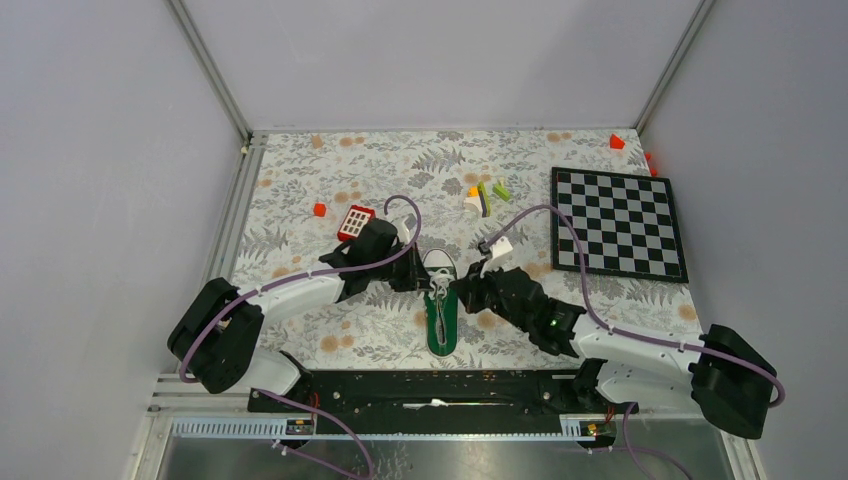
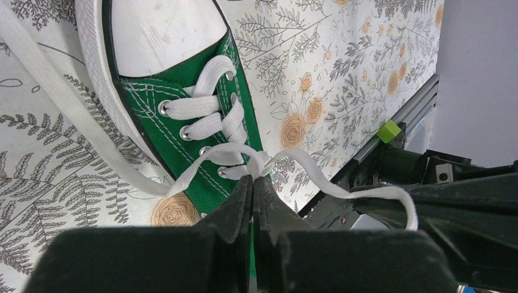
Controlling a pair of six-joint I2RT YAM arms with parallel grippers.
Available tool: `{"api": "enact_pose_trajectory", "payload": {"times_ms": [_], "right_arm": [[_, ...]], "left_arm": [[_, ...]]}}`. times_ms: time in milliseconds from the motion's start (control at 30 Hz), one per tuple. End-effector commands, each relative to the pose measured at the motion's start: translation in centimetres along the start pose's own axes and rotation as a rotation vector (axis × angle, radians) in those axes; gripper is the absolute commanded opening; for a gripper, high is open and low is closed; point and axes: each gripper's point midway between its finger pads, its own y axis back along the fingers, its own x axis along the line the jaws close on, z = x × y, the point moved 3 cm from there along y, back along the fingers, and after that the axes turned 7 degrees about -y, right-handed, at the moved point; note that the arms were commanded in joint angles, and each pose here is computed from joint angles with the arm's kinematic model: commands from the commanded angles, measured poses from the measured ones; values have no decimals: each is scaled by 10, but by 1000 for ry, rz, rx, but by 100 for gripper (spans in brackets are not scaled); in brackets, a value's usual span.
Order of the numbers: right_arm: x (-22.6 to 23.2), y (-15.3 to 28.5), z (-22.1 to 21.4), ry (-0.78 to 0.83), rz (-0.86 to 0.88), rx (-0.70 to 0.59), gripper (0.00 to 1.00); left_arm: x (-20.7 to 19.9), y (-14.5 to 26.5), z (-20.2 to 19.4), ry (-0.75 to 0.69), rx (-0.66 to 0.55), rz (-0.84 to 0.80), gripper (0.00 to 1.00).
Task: Tie the shoes
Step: Cross the shoelace with the shoelace.
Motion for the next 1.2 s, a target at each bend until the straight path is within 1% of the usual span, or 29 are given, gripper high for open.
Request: {"api": "enact_pose_trajectory", "payload": {"times_ms": [0,267,567,1167], "right_arm": [[11,-4,8,22,21,-128,0],[12,-2,-5,11,34,-138,0],[26,7,-11,-1,86,-131,0],[40,19,-37,17,136,-60,0]], "left_arm": [[-8,2,11,-10,-7,-19,0],[-9,2,10,-3,22,-17,0],[-14,3,14,3,36,-23,0],[-16,4,15,7,52,-18,0]]}}
